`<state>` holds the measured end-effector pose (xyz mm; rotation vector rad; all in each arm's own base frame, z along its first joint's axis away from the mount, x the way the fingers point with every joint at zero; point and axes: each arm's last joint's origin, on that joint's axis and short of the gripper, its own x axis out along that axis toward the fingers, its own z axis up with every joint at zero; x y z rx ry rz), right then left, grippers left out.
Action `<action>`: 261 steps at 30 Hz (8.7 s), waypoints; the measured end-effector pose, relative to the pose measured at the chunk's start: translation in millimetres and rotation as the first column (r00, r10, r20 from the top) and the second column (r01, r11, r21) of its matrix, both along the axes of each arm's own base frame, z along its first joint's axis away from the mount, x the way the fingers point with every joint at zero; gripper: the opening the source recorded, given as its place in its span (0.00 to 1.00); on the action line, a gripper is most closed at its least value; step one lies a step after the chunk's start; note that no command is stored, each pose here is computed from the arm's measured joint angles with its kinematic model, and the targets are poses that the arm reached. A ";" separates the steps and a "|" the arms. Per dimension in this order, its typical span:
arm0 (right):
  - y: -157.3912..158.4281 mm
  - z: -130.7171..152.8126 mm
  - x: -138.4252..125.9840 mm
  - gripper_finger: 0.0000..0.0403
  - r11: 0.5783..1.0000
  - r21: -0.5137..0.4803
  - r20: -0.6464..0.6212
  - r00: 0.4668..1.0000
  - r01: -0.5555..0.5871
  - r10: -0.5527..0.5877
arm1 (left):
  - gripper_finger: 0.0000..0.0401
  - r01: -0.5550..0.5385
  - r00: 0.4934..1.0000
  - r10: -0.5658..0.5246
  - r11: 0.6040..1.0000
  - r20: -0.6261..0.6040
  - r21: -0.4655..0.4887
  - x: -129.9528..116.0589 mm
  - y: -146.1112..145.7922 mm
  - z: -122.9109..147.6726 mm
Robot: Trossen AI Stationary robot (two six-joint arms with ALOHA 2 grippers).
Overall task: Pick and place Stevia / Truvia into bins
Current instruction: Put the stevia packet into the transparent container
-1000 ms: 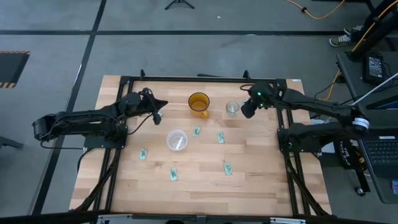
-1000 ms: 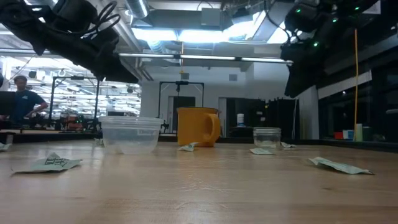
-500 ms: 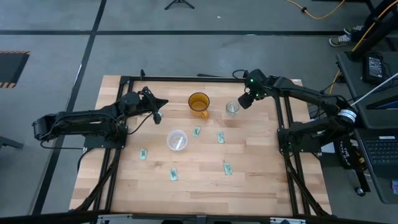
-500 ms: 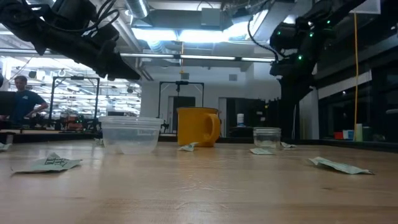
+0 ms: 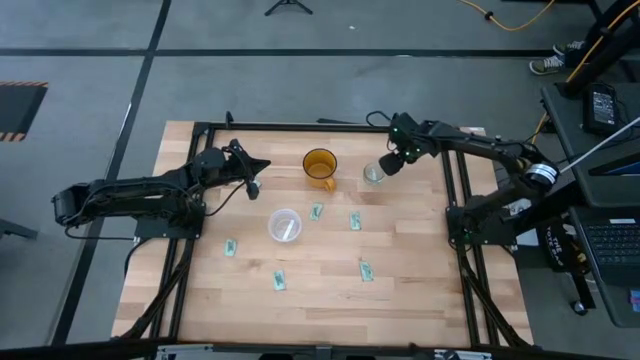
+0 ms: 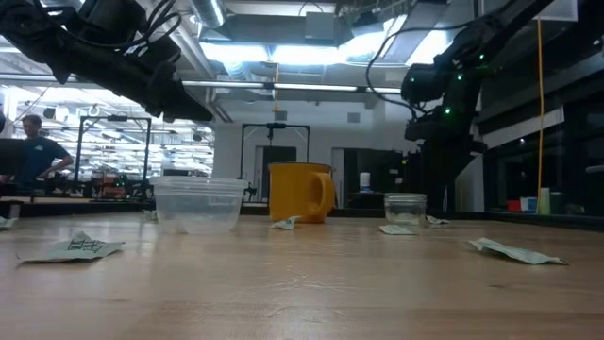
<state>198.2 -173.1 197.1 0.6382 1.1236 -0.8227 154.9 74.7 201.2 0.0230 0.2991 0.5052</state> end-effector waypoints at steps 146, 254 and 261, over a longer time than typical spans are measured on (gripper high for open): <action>100.1 -20.6 2.1 0.00 0.871 -0.419 0.473 0.756 -0.258 0.452 | 0.00 0.013 1.000 -0.013 1.000 0.005 0.018 0.5 -0.3 1.3; 78.8 -2.0 35.9 0.03 0.582 -0.757 0.336 0.588 -0.297 0.736 | 0.42 -0.196 0.976 0.165 0.948 -0.139 -0.253 -9.2 -4.3 -22.5; 78.7 -0.8 36.2 0.03 0.579 -0.763 0.339 0.584 -0.288 0.738 | 0.48 -0.330 0.929 0.254 0.898 -0.268 -0.291 -4.9 -12.8 -16.4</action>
